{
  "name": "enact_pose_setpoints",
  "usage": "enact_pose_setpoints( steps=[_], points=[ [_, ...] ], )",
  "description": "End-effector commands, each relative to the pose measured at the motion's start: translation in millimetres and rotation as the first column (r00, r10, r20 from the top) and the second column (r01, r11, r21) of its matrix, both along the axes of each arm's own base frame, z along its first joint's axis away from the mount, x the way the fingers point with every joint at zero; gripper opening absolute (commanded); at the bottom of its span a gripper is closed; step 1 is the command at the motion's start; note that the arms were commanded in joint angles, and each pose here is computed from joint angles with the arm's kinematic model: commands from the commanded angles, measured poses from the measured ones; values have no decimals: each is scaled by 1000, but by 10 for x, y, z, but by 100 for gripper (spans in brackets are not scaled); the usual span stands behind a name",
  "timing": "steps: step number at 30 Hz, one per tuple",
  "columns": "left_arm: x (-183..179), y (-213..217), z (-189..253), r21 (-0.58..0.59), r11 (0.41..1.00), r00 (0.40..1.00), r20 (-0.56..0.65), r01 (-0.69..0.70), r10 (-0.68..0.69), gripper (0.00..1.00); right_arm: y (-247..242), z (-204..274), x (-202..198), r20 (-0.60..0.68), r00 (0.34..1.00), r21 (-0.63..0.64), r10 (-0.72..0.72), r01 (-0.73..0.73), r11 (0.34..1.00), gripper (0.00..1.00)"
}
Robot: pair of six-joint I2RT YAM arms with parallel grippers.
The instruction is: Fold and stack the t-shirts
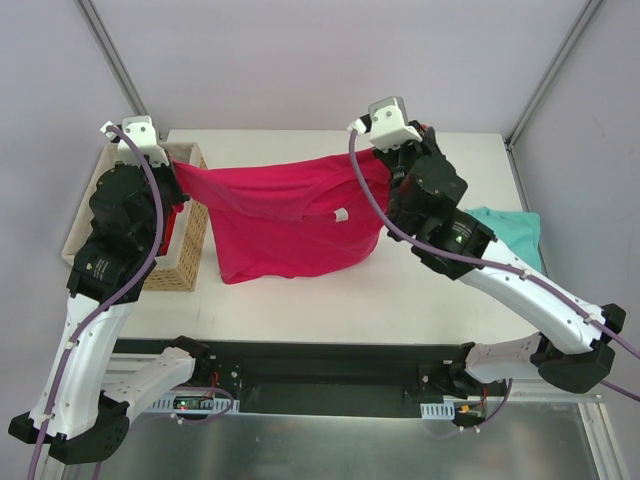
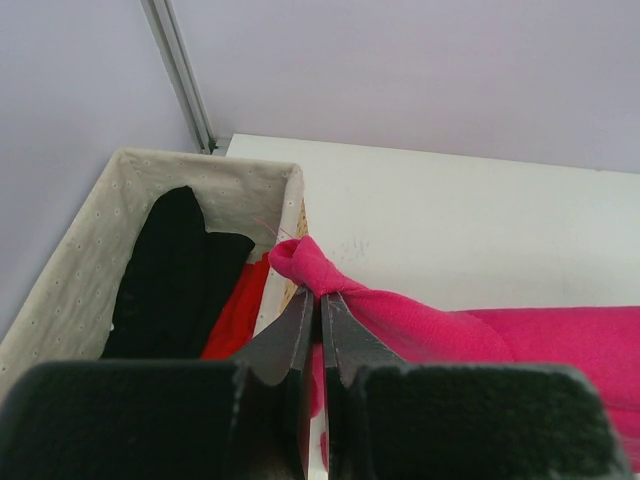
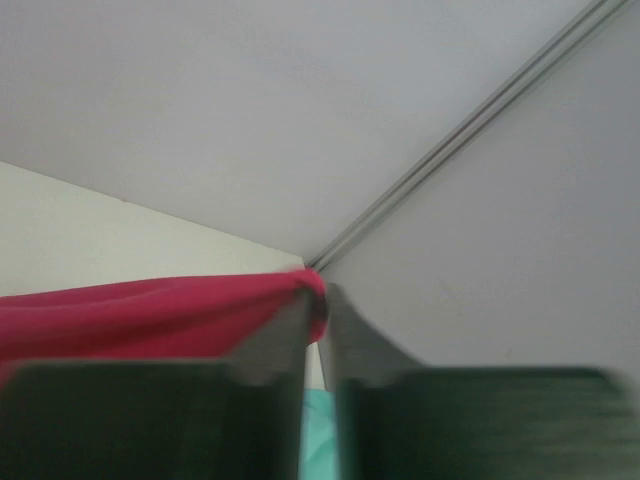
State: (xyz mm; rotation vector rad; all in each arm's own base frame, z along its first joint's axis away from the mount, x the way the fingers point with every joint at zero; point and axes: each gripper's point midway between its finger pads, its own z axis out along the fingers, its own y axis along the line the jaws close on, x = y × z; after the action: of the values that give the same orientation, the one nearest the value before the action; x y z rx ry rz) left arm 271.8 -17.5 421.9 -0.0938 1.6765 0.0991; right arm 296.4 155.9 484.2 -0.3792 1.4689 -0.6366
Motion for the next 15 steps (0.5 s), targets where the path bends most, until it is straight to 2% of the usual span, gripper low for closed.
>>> enact_pose_setpoints(
  steps=[1,3,5,6,8,12,15],
  points=[
    [10,40,229,-23,1000,997,79,-17,18,0,-70,188,-16,44,999,82,-21,17,996,37],
    [8,42,230,-23,1000,997,80,-16,18,0,-54,174,0,40,999,76,-25,22,997,62],
    [3,49,233,-24,1000,996,81,-19,21,0,-51,169,9,37,999,74,-31,28,997,77],
    [2,49,230,-23,1000,997,80,-20,21,0,-40,165,16,35,999,70,-31,29,997,90],
    [-1,53,227,-23,1000,997,80,-21,23,0,-35,176,24,35,999,65,-32,29,997,95],
    [2,47,224,-23,1000,997,80,-18,20,0,0,171,45,33,999,56,-29,27,998,94],
    [1,29,221,-24,1000,997,80,-7,9,0,36,112,68,19,999,50,-26,25,998,84]
  ],
)
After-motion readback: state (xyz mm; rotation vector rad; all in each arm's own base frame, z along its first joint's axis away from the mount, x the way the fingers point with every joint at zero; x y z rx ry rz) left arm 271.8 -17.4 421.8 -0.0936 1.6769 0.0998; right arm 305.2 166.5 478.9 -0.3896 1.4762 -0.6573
